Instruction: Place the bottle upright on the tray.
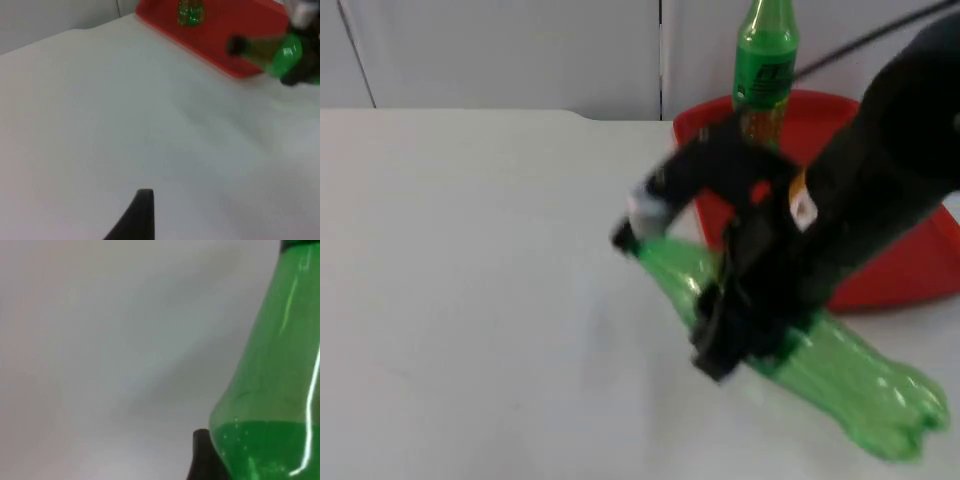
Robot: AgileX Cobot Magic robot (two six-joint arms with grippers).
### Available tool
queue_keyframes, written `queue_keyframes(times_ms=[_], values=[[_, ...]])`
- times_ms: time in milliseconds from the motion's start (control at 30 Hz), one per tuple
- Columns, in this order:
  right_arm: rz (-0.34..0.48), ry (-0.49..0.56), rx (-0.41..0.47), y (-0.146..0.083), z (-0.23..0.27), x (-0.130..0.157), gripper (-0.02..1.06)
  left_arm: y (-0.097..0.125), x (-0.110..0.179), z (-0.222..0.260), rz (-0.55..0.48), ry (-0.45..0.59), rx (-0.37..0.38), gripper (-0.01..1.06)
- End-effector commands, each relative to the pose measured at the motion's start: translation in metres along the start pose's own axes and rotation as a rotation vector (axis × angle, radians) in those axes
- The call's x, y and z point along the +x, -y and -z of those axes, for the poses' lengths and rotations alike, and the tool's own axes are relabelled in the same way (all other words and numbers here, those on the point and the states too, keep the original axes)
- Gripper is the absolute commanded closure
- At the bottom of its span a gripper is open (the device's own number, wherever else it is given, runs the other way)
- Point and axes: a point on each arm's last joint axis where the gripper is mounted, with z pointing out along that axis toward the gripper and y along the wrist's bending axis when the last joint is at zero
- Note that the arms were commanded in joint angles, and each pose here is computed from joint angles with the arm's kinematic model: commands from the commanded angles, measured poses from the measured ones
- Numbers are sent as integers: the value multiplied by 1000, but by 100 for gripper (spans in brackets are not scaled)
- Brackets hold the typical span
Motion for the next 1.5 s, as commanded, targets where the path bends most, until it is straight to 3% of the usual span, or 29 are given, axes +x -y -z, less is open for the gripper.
queue_keyframes(times_ms=[0, 100, 133, 200, 467, 533, 767, 933, 1033, 1300, 1467], values=[[2, 149, 24, 3, 23, -18, 105, 1, 1, -1, 0, 0, 10, 0], [3, 394, 70, 11, 65, -40, 105, 1, 1, -1, 0, 0, 10, 0], [3, 394, 70, 11, 65, -40, 105, 1, 1, -1, 0, 0, 10, 0], [2, 551, 106, 17, 96, -51, 105, 1, 1, -1, 0, 0, 10, 0], [-21, 820, 201, 37, 140, -62, 105, 1, 1, -1, 0, 0, 10, 0], [-24, 829, 208, 39, 141, -62, 105, 1, 1, -1, 0, 0, 10, 0], [-119, 914, 319, 79, 149, -53, 105, 1, 1, -1, 0, 0, 10, 0], [-185, 983, 408, 101, 146, -34, 105, 0, 1, -1, -4, 0, 3, 0], [-235, 978, 509, 118, 136, -3, 105, -1, 1, -1, -9, 0, -7, 0], [-262, 1005, 631, 132, 131, 36, 105, -1, 1, -1, -8, 0, -5, 0], [-336, 1047, 715, 145, 126, 51, 105, -1, 1, -1, -9, 0, -7, 0]])
